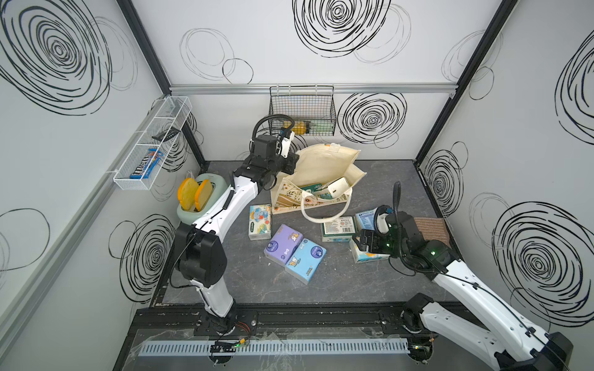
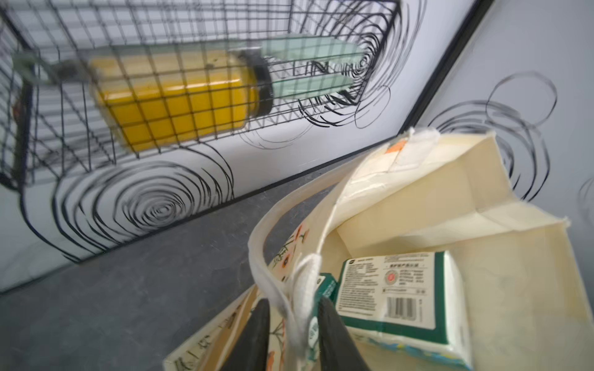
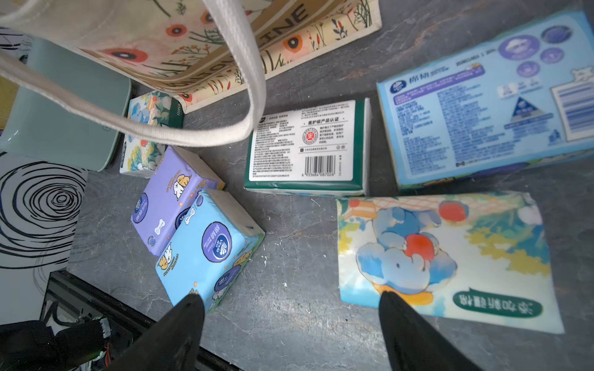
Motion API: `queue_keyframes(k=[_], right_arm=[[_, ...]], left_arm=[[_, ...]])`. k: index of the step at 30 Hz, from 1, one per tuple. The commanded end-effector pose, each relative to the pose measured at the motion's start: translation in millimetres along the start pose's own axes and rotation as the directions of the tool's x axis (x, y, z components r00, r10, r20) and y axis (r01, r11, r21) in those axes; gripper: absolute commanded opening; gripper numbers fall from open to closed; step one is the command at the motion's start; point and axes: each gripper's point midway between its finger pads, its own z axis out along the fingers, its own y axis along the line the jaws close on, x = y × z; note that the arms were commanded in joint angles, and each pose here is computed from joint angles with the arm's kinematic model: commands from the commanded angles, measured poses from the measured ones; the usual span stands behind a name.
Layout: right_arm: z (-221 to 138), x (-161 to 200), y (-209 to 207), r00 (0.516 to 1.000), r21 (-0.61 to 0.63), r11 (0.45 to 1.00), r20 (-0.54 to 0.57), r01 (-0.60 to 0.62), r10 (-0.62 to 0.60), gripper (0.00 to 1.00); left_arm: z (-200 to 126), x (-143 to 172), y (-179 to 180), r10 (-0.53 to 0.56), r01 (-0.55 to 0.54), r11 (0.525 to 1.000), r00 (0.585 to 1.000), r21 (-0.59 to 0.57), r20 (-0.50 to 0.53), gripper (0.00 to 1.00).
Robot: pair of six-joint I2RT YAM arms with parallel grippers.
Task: Put tissues into the canvas bag
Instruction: Adjust the canvas bag at the center of the board.
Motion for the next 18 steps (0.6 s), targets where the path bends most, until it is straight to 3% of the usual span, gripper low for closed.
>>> queue_keyframes(k=[1, 4, 8, 11, 14, 16, 18], right_arm=[[-1, -24, 11, 0.996, -0.022, 0.998, 0.063, 0.065, -0.064, 0.89], [3, -31, 13, 0.993, -0.020, 0.995, 0.070, 0.098, -0.097, 0.89], [9, -34, 16, 0.983, -0.006, 0.984, 0.060, 0.176, -0.175, 0.88], [13, -28, 19, 0.965, 0.000, 0.966, 0.044, 0.258, -0.258, 0.88], [17, -17, 29, 0.949, -0.034, 0.949, 0.028, 0.314, -0.313, 0.88], [19, -11, 41, 0.943, -0.093, 0.938, 0.025, 0.334, -0.333, 0.88], [21, -6, 55, 0.936, -0.166, 0.923, 0.012, 0.348, -0.351, 0.88]], left_arm=[[6, -4, 8, -0.048, 0.048, 0.999, 0.999, 0.001, -0.006, 0.59], [5, -8, 14, -0.045, 0.046, 0.998, 0.999, -0.032, 0.007, 0.87], [-9, -34, 19, -0.033, 0.038, 0.995, 0.998, -0.089, 0.059, 0.97], [-38, -65, 33, -0.014, 0.043, 0.971, 0.992, -0.234, 0.122, 0.96], [-80, -91, 52, -0.021, 0.098, 0.910, 0.981, -0.402, 0.193, 0.96], [-108, -100, 55, -0.054, 0.157, 0.892, 0.968, -0.424, 0.245, 0.96], [-128, -98, 46, -0.087, 0.194, 0.902, 0.957, -0.386, 0.278, 0.96]])
